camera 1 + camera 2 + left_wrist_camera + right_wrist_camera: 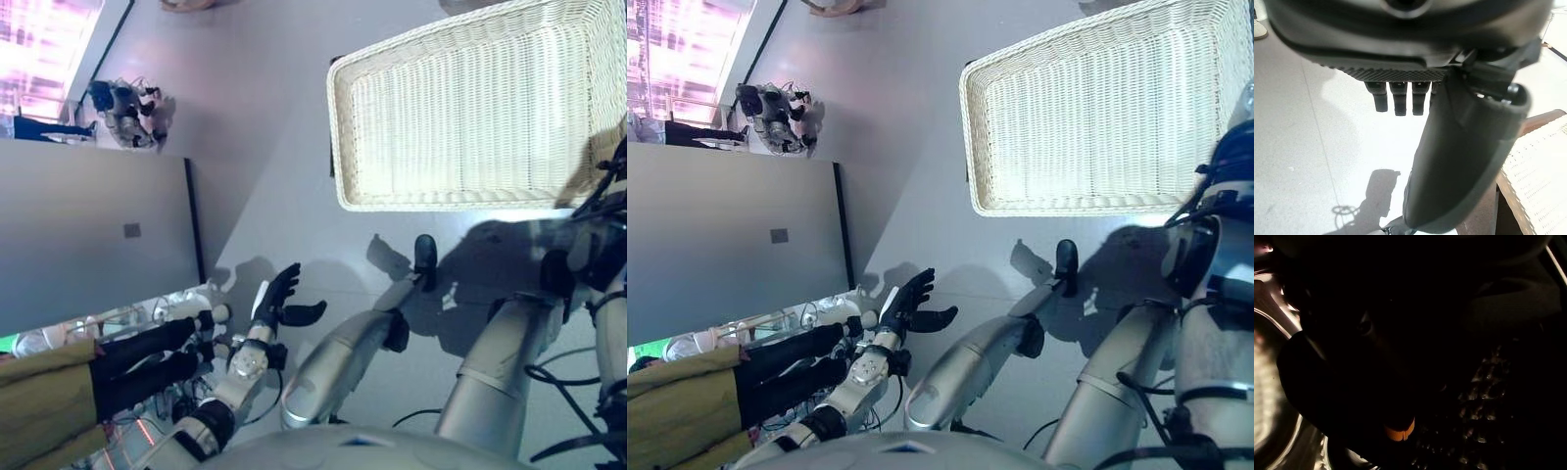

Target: Pick up the clothes and place them into the washing machine

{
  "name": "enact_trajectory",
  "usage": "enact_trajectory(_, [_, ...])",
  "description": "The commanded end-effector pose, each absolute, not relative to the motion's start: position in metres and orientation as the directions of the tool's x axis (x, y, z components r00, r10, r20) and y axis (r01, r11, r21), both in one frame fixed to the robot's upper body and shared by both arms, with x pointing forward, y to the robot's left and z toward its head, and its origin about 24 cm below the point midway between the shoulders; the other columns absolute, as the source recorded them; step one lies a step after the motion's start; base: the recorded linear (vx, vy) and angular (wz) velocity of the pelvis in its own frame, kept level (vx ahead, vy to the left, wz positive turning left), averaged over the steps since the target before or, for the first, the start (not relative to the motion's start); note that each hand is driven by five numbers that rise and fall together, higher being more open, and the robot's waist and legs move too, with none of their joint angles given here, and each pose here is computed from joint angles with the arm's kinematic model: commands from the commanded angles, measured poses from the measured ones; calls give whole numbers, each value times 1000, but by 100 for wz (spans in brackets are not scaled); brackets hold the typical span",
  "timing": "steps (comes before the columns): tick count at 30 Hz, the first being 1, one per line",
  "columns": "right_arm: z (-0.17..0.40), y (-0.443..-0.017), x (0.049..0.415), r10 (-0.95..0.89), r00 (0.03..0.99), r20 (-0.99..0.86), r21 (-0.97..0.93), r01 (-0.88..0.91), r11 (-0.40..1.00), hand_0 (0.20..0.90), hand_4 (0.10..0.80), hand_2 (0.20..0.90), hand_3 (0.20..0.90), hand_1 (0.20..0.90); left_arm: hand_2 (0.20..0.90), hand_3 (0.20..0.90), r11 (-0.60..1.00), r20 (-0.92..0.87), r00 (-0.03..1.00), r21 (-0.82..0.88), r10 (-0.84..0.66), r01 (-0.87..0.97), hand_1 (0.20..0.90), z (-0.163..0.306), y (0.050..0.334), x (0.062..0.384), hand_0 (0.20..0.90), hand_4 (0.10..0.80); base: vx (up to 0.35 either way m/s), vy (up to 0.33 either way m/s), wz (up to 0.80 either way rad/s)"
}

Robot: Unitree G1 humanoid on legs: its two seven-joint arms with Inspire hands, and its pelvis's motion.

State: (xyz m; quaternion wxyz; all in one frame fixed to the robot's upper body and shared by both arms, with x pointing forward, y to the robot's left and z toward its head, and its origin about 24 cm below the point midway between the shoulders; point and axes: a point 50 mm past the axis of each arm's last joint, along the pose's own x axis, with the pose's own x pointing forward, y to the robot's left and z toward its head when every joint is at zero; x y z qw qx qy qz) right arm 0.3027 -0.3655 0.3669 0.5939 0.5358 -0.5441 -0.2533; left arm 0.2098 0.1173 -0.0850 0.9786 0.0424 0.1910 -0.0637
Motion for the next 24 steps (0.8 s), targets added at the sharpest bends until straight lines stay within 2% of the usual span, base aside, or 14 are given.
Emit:
enact_trajectory(1, [446,-330,250,-649,14,761,612,-350,710,300,400,300,300,300,900,900,987,-414,910,142,-11,77,900,-94,157,191,900,800,0,0,0])
enact_trajectory(9, [433,-342,260,-706,63,706,687,-306,659,300,400,300,300,300,900,900,985,-406,914,146,-22,88,900,-92,157,189,900,800,0,0,0])
enact_trajectory(10, [430,-344,261,-718,67,693,700,-299,648,364,442,364,364,364,900,900,985,-407,913,143,-27,93,900,-92,155,188,900,800,0,0,0])
enact_trajectory(11, [428,-347,262,-731,72,678,717,-283,637,900,800,900,900,900,900,900,985,-413,910,144,-27,94,900,-93,155,187,900,800,0,0,0])
enact_trajectory(14, [425,-355,265,-761,92,643,762,-186,621,900,800,900,900,900,900,900,986,-392,919,134,-35,95,900,-89,153,189,900,800,0,0,0])
enact_trajectory(17, [419,-371,266,-800,75,595,772,224,595,900,800,900,900,900,900,900,985,-364,930,142,-42,101,900,-83,153,189,900,800,-24,2,2])
enact_trajectory(19, [421,-365,270,-750,28,661,623,537,569,900,800,900,900,900,900,900,982,-335,941,163,-39,99,900,-78,155,190,900,800,-46,-8,4])
enact_trajectory(20, [424,-355,272,-711,22,703,575,572,586,900,800,900,900,900,900,900,979,-314,949,176,-41,101,900,-73,155,191,900,800,-41,-12,5])
enact_trajectory(24, [420,-343,277,-705,25,709,580,547,604,900,800,900,900,900,900,900,980,-278,960,171,-47,98,900,-65,152,191,900,800,-25,5,4])
